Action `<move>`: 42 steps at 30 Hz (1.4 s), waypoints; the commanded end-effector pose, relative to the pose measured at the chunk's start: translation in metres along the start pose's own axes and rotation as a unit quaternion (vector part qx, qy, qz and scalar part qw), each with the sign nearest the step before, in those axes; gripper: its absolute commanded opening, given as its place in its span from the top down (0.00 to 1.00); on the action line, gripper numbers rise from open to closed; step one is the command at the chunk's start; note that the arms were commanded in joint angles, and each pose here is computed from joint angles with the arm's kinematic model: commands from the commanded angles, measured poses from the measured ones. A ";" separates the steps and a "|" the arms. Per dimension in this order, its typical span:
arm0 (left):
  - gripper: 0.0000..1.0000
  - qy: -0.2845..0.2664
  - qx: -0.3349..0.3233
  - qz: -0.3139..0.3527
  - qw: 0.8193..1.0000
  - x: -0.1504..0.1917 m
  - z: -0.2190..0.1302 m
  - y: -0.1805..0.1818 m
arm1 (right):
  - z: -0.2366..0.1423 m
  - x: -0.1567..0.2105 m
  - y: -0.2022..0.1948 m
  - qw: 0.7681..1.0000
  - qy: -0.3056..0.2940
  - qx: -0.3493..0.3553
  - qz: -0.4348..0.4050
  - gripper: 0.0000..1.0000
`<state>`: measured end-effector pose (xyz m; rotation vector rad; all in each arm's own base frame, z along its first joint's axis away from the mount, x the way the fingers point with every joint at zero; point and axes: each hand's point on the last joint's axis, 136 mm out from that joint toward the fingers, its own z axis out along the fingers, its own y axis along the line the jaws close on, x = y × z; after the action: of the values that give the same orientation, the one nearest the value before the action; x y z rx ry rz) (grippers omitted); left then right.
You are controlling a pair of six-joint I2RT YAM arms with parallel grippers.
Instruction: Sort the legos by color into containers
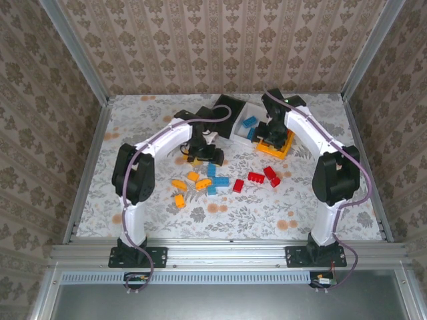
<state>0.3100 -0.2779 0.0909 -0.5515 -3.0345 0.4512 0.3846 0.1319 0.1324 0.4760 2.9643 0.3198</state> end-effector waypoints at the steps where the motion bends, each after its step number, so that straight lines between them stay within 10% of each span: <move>1: 0.23 0.026 -0.023 0.017 0.999 0.003 0.007 0.001 | 0.001 0.007 -0.002 1.000 -0.008 -0.013 0.004 0.42; 21: 0.36 0.075 -0.078 -0.009 0.994 -0.009 0.065 0.011 | -0.007 0.016 -0.018 0.999 0.003 -0.022 -0.023 0.41; 30: 0.63 0.078 -0.086 -0.022 0.993 -0.017 0.074 0.014 | -0.015 0.008 -0.027 0.999 0.001 -0.033 -0.018 0.41; 42: 0.66 0.023 -0.036 -0.039 0.998 -0.064 0.033 -0.018 | -0.044 0.000 -0.050 0.998 -0.027 -0.052 0.011 0.41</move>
<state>0.3553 -0.3172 0.0410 -0.5025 -3.0125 0.2384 0.3738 0.0818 0.1435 0.5104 2.9042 0.4164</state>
